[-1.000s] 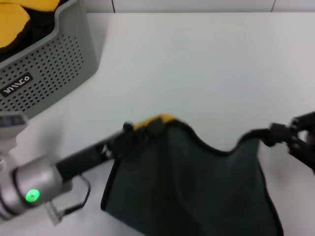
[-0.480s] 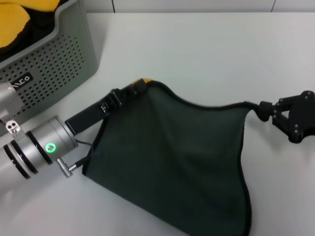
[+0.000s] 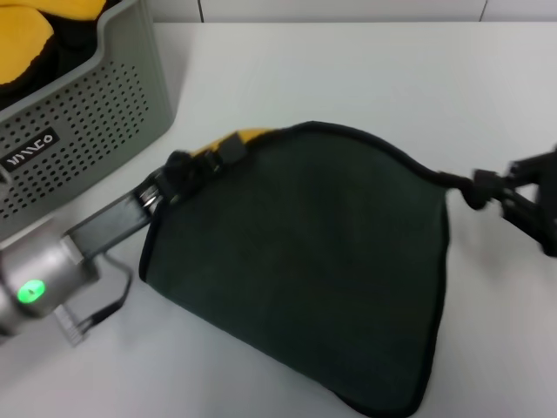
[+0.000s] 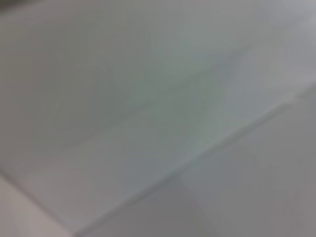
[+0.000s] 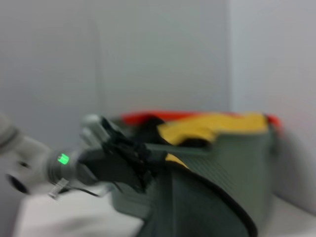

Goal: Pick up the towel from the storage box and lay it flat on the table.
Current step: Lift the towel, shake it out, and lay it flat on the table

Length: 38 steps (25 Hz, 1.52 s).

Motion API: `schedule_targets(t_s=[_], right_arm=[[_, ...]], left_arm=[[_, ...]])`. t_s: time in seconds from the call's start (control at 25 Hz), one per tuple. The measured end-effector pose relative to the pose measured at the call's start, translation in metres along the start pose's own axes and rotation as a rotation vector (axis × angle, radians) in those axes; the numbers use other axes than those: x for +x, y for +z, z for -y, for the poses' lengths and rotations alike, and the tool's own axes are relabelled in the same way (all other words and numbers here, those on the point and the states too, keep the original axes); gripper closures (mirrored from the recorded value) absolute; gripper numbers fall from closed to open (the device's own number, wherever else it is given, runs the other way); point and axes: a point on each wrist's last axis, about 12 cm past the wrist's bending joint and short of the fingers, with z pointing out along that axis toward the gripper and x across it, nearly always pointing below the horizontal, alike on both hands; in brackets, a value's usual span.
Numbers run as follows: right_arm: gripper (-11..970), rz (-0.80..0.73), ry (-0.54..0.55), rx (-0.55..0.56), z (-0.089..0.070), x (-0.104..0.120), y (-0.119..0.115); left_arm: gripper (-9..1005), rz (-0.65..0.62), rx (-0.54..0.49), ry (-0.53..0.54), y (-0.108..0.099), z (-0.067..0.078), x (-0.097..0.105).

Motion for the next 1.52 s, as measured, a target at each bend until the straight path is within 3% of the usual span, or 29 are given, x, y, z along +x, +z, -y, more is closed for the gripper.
schedule_targets(t_s=[0.2, 0.36, 0.52, 0.76, 0.92, 1.24, 1.44, 1.52], right_arm=[[962, 0.085, -0.06, -0.126, -0.021, -0.027, -0.035], [962, 0.123, -0.094, -0.168, -0.037, -0.042, -0.062], [962, 0.128, -0.118, -0.16, -0.05, -0.055, -0.082], [962, 0.174, -0.128, -0.282, -0.056, -0.069, -0.082], [962, 0.175, -0.11, -0.301, -0.056, -0.069, -0.08], [963, 0.187, -0.101, -0.351, -0.059, -0.072, -0.077], [963, 0.191, -0.064, -0.337, -0.054, -0.071, -0.081], [963, 0.189, -0.027, -0.307, -0.046, -0.064, -0.08]], left_arm=[[986, -0.033, 0.185, 0.01, -0.028, 0.029, 0.012], [986, -0.028, 0.243, 0.022, -0.042, 0.042, 0.029], [986, 0.009, 0.237, 0.019, -0.056, 0.049, 0.044], [986, 0.025, 0.27, 0.032, -0.062, 0.061, 0.053], [986, 0.011, 0.318, 0.027, -0.058, 0.068, 0.059], [987, 0.072, 0.303, 0.056, -0.073, 0.08, 0.066], [987, 0.115, 0.278, 0.063, -0.077, 0.08, 0.071], [987, 0.171, 0.233, 0.06, -0.079, 0.072, 0.071]])
